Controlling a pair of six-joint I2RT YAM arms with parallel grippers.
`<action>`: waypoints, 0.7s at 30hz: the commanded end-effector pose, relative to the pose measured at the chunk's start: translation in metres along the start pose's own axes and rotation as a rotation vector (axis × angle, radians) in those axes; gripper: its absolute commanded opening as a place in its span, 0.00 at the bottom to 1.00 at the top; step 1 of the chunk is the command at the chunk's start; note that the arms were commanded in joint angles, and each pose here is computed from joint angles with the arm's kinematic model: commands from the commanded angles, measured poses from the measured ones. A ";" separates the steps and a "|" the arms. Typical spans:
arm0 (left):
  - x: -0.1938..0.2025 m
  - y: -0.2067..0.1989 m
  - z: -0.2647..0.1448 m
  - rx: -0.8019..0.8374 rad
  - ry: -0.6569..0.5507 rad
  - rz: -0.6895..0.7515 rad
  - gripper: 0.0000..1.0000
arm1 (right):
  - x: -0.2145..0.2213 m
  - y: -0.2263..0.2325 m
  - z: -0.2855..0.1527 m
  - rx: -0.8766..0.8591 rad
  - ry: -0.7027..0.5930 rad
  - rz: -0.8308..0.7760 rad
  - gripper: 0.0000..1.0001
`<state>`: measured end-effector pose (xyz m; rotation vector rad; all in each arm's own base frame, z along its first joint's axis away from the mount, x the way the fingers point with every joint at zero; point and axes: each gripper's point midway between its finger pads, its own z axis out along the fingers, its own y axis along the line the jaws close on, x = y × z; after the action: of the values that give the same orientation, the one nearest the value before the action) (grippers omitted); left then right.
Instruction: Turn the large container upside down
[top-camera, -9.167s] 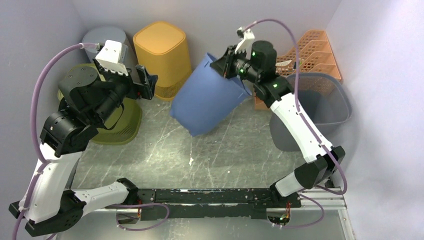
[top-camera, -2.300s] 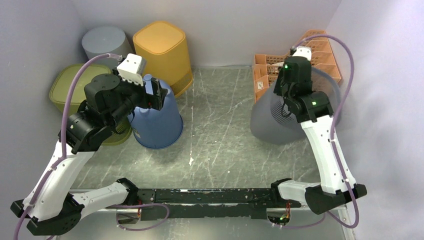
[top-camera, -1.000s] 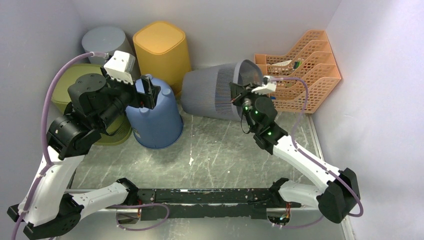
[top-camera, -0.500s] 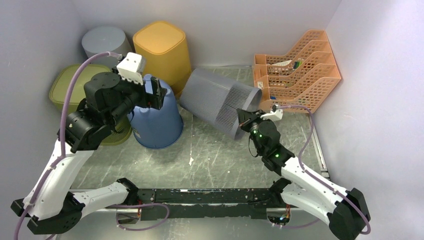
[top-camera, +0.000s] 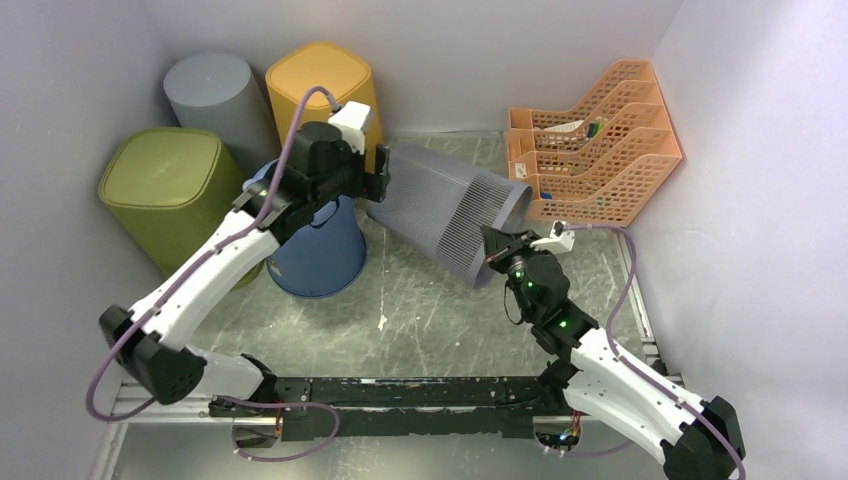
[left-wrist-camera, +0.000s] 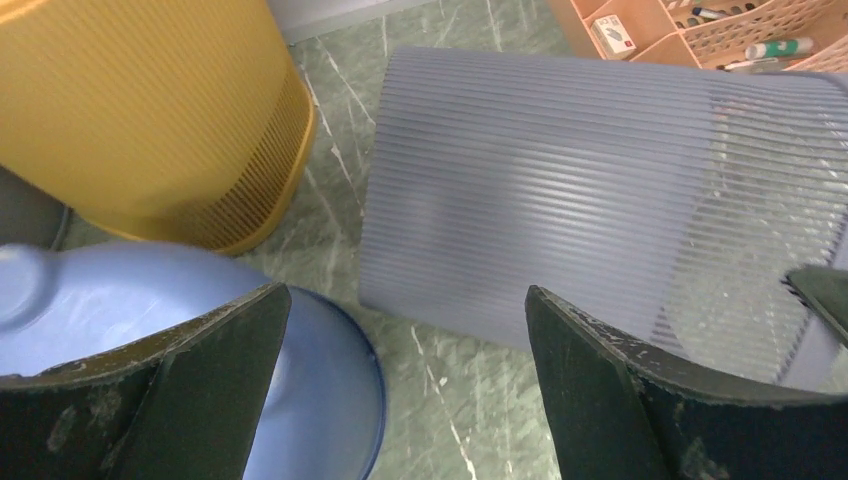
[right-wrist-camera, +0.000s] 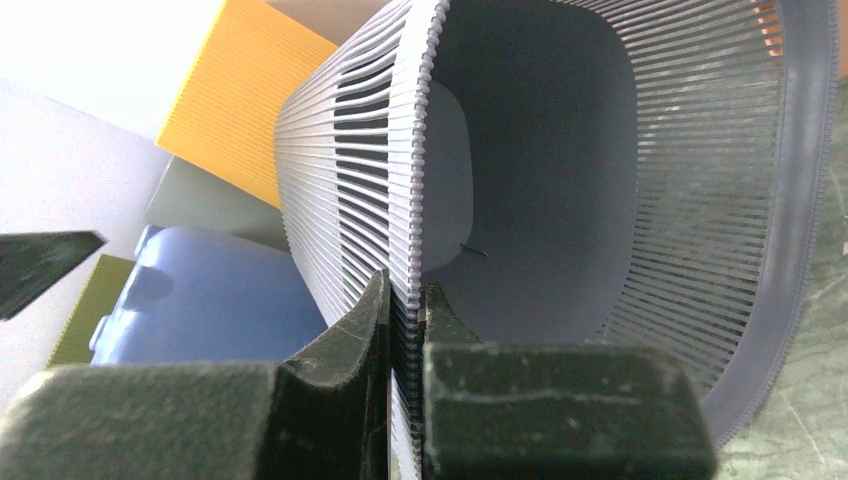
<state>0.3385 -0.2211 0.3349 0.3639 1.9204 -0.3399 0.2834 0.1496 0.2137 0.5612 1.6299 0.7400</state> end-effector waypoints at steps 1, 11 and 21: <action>-0.031 -0.013 0.030 0.020 -0.108 -0.052 1.00 | 0.047 -0.079 -0.014 0.222 0.157 -0.193 0.00; 0.005 0.021 0.104 0.045 -0.159 -0.248 1.00 | 0.046 -0.084 -0.022 0.226 0.163 -0.204 0.00; 0.024 0.000 0.131 0.221 -0.145 -0.305 1.00 | 0.047 -0.093 -0.029 0.249 0.173 -0.213 0.00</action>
<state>0.4491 -0.2456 0.2693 0.1259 1.8189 -0.5959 0.2716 0.1428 0.2106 0.5569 1.6342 0.7507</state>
